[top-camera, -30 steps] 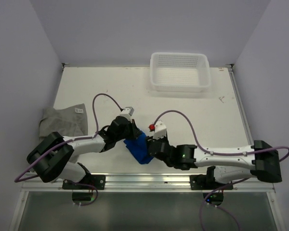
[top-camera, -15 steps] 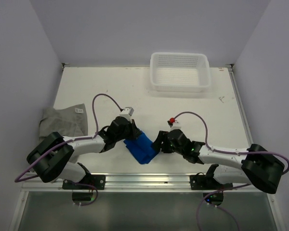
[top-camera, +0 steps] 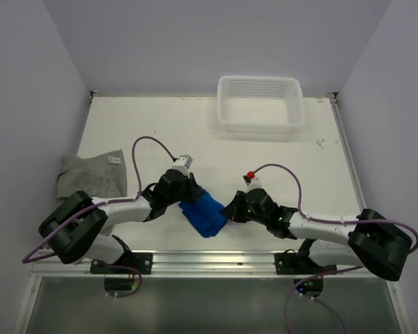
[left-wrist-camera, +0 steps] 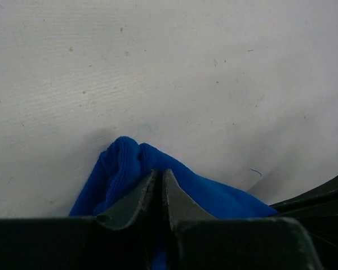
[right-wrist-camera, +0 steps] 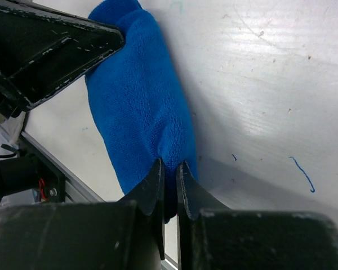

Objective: Roll the towels
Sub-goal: Roll the towel

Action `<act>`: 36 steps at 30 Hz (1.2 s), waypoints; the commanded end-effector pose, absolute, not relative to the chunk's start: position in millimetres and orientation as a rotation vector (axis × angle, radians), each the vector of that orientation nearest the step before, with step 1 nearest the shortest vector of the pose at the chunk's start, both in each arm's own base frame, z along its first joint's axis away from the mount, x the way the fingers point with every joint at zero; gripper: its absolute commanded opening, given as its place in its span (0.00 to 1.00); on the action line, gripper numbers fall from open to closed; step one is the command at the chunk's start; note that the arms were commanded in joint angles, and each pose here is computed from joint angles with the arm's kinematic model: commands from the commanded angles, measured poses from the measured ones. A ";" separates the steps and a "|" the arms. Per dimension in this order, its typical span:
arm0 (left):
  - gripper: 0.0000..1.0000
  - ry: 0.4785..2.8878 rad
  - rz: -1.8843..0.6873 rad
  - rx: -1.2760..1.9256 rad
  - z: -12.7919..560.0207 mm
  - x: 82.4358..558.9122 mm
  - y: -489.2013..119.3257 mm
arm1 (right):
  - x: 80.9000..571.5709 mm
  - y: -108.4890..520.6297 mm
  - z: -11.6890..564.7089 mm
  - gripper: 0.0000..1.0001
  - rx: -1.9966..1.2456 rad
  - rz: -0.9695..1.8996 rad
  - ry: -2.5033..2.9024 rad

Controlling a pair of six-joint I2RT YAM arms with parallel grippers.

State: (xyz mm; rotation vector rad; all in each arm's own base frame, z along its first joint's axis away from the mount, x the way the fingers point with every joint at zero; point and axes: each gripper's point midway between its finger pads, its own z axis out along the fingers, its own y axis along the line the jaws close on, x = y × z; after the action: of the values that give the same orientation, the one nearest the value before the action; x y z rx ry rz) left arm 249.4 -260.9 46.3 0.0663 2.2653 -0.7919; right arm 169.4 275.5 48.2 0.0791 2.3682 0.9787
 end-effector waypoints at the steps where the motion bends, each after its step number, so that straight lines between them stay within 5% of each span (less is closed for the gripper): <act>1: 0.13 2.356 -0.624 0.055 22.1 249.1 -229.0 | 175.6 261.0 54.2 0.00 0.015 0.859 2.345; 16: 0.13 2.214 -0.623 -0.043 99.0 307.8 -205.7 | 176.2 243.8 78.4 0.00 -0.269 0.541 2.198; 36: 0.14 2.141 -1.025 0.103 152.7 243.1 -262.2 | 142.8 270.7 98.7 0.00 -0.454 0.013 1.836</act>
State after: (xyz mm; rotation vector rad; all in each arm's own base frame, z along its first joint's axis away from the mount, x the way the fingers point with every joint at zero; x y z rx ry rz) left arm 258.1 -251.8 139.1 0.0785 2.1716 -0.9462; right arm 131.5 274.2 74.9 -0.5584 1.9414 0.1092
